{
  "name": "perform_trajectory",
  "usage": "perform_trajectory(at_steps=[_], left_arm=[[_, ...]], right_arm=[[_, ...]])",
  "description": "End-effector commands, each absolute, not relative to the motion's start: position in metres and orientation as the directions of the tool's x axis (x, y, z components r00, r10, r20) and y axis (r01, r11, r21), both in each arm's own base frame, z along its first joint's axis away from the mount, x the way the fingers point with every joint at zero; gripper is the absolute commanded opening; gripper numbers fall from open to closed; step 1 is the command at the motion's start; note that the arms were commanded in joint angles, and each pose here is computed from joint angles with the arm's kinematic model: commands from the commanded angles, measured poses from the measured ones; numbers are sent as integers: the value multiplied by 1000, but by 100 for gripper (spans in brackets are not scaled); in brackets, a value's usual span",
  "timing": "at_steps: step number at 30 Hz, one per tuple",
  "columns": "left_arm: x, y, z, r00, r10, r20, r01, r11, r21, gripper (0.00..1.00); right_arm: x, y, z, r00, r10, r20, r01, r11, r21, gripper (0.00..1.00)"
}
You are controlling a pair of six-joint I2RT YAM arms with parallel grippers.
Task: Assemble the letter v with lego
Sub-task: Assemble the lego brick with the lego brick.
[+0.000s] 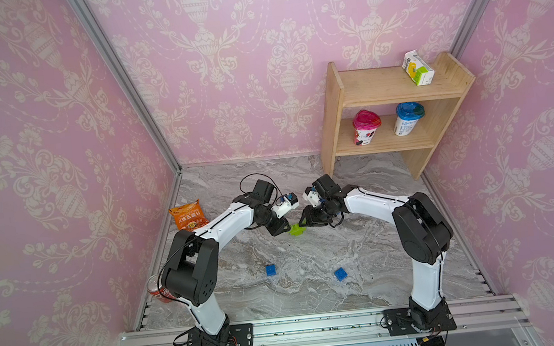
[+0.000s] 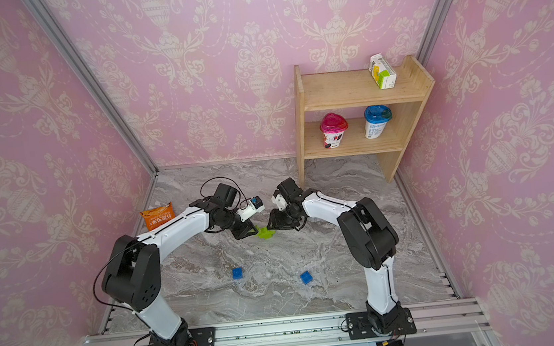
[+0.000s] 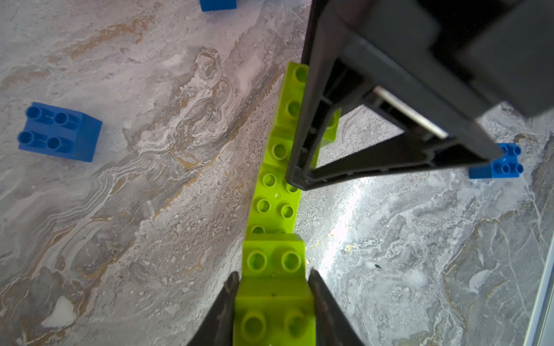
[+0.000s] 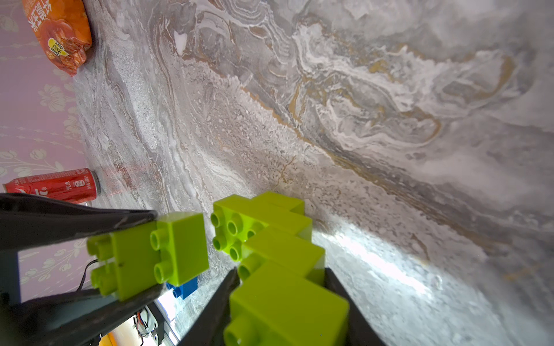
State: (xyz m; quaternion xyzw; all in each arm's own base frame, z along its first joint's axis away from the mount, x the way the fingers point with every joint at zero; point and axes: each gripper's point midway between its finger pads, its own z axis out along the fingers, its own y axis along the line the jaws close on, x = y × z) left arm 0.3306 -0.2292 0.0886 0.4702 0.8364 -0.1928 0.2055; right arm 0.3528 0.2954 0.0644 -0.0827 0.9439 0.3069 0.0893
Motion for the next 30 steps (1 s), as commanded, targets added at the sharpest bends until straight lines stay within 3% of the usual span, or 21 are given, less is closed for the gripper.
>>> perform_trajectory(at_steps=[1,13,30], left_arm=[[326,-231,88,-409,738,-537,903,413,-121,30],[332,-228,77,-357,771,-526,922,382,-67,25],[330,-225,67,-348,789,-506,927,369,-63,26]], right_arm=[[354,299,78,-958,-120,-259,-249,796,552,46],[354,299,76,-959,-120,-256,-248,795,554,46],[355,299,72,-961,-118,-251,-242,798,552,46]])
